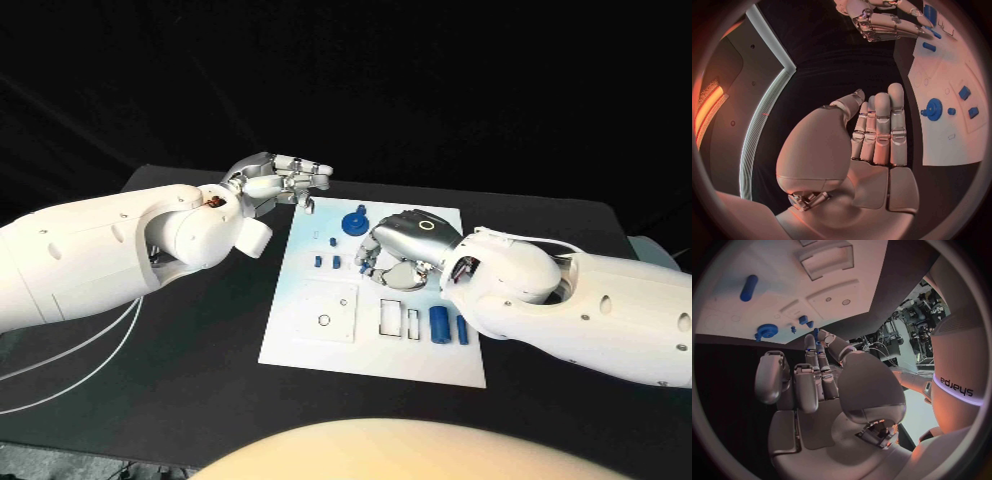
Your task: Assemble the parts on the task board
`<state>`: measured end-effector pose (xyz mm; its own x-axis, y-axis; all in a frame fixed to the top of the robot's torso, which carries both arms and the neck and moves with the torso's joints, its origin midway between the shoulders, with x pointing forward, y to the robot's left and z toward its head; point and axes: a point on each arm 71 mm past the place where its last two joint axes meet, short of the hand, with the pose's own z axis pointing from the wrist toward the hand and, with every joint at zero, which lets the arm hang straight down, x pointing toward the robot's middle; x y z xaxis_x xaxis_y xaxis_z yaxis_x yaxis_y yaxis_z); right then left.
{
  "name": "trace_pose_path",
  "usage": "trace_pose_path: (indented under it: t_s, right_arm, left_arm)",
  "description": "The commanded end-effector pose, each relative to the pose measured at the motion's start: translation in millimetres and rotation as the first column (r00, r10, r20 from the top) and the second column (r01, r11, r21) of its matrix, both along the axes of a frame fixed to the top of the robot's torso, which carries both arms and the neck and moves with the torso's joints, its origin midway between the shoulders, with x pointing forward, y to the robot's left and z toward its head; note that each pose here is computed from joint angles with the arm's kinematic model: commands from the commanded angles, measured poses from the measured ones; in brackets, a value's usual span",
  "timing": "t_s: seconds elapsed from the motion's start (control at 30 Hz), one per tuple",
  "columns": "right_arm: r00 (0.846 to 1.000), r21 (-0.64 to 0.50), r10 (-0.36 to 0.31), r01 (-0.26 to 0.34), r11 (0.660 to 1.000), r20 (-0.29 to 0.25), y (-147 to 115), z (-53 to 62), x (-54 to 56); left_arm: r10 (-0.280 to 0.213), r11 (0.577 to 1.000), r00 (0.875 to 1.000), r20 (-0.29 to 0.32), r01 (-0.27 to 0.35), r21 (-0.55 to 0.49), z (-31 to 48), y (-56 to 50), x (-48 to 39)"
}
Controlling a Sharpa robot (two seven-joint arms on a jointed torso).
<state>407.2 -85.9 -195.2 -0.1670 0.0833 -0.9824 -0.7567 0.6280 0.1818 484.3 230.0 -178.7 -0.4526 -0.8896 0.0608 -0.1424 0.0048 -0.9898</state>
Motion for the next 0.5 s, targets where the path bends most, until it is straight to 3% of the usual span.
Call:
trace_pose_path:
  t_s: [0.03, 0.5]
  right_arm:
    - [1.0, -0.006, 0.02, -0.021, 1.0, -0.015, 8.7, -6.4, -0.6]
    - [0.997, -0.05, 0.026, -0.03, 0.998, -0.07, 27.0, -39.9, 3.9]
  left_arm:
    - [-0.027, 1.0, 1.0, 0.003, 0.027, -0.012, 0.7, -5.8, -0.4]
    - [-0.049, 0.999, 0.999, 0.0, 0.049, -0.019, 0.9, -19.1, -0.5]
